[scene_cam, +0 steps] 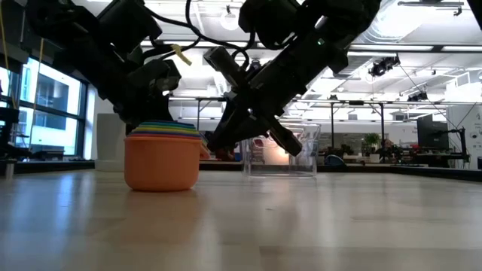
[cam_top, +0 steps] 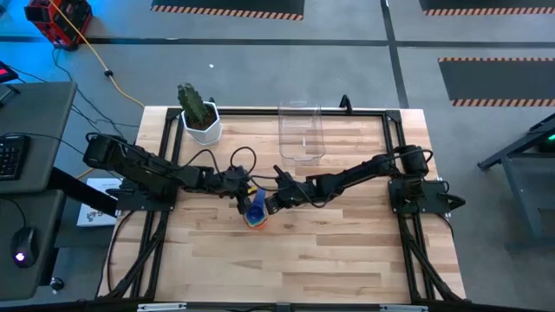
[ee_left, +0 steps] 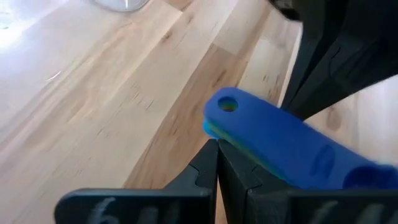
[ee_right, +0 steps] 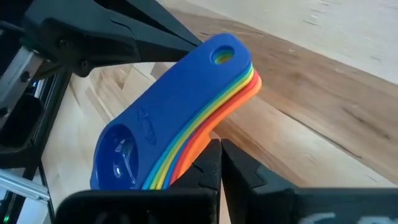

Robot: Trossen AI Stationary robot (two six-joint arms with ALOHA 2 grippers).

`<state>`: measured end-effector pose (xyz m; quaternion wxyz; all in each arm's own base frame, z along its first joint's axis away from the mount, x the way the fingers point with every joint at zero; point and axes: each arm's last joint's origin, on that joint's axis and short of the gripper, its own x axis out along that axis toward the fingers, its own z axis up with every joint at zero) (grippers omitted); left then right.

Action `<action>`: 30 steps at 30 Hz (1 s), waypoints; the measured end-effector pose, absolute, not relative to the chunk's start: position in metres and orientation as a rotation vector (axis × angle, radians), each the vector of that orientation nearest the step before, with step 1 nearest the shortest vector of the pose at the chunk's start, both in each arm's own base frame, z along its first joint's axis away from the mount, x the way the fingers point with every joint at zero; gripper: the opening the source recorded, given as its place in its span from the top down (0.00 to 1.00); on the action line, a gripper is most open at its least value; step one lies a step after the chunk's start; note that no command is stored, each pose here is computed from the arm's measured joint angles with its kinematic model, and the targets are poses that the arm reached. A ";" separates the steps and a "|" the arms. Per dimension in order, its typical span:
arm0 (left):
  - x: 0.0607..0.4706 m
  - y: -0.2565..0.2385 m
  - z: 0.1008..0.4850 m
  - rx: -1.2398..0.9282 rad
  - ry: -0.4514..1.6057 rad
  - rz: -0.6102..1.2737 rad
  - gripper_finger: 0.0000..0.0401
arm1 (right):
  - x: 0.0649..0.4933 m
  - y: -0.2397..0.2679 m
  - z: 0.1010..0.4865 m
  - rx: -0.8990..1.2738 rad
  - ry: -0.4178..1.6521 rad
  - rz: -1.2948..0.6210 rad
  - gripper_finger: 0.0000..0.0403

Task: Nest measuring cups in basket
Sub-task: Stack the dark blue measuring cup on top of the light blue measuring cup, then put the stacked measuring cups into the transparent bin

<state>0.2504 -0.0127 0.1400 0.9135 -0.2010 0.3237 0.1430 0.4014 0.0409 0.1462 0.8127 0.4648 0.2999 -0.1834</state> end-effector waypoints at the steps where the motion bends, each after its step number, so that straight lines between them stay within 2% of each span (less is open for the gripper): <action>1: 0.249 -0.013 0.139 -0.404 0.680 0.294 1.00 | 0.401 0.041 0.146 0.990 0.643 -0.392 1.00; 9: 0.219 -0.008 0.157 -0.357 0.814 0.336 1.00 | 0.386 0.037 0.159 0.921 0.783 -0.367 1.00; 13: 0.204 -0.008 0.176 -0.361 0.720 0.339 1.00 | 0.367 0.045 0.155 0.935 0.893 -0.285 1.00; 16: 0.193 -0.007 0.186 -0.387 0.633 0.351 1.00 | 0.342 0.058 0.141 0.988 0.945 -0.306 0.99; 19: 0.186 -0.008 0.193 -0.418 0.558 0.350 1.00 | 0.319 0.073 0.135 1.113 0.836 -0.293 0.95; 23: 0.181 -0.008 0.196 -0.463 0.485 0.337 1.00 | 0.301 0.090 0.132 1.355 0.463 -0.227 0.80; 26: 0.180 -0.008 0.195 -0.496 0.485 0.349 1.00 | 0.298 0.095 0.133 1.409 0.208 -0.250 0.64; 30: 0.180 -0.008 0.195 -0.541 0.478 0.361 1.00 | 0.314 0.092 0.134 1.360 0.151 -0.299 0.40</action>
